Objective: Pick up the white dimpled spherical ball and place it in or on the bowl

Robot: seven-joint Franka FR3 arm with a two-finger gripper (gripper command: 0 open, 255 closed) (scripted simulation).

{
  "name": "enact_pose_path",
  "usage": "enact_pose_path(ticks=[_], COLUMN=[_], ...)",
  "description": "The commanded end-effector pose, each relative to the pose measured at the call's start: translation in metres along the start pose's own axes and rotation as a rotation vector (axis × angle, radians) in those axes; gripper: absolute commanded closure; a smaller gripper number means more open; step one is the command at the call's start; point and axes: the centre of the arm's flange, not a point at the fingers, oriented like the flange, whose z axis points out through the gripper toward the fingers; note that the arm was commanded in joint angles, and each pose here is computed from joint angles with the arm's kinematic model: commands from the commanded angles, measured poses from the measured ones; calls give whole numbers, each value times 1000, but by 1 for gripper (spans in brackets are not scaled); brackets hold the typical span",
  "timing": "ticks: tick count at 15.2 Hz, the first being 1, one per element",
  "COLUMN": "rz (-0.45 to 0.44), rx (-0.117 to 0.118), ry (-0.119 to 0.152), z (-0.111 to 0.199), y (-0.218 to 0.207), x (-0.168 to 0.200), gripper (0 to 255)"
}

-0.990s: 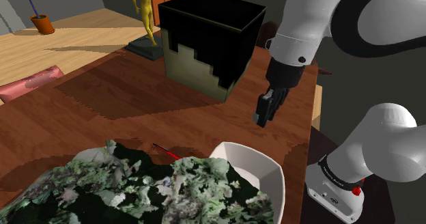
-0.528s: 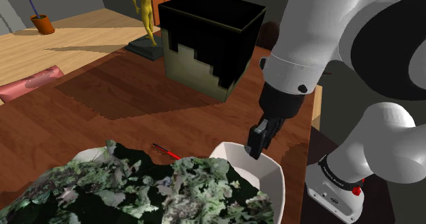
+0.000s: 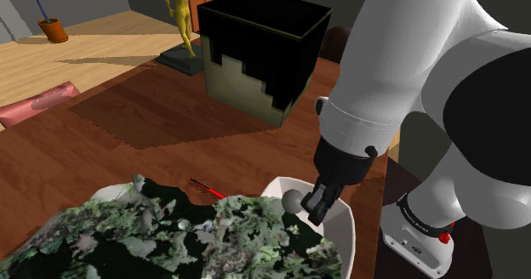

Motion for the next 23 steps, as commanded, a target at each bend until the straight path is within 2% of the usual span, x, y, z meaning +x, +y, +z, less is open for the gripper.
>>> enact_pose_path(ticks=[1, 2, 3, 8, 16, 23], rz=[0, 0, 0, 36, 36, 36], rx=[0, 0, 0, 131, 133, 133], ry=[0, 0, 0, -56, -56, -56], z=[11, 6, 6, -40, -1, -1], y=[2, 1, 1, 19, 14, 14], x=[1, 1, 1, 55, 54, 54], gripper=[255, 255, 0, 0, 0, 0])
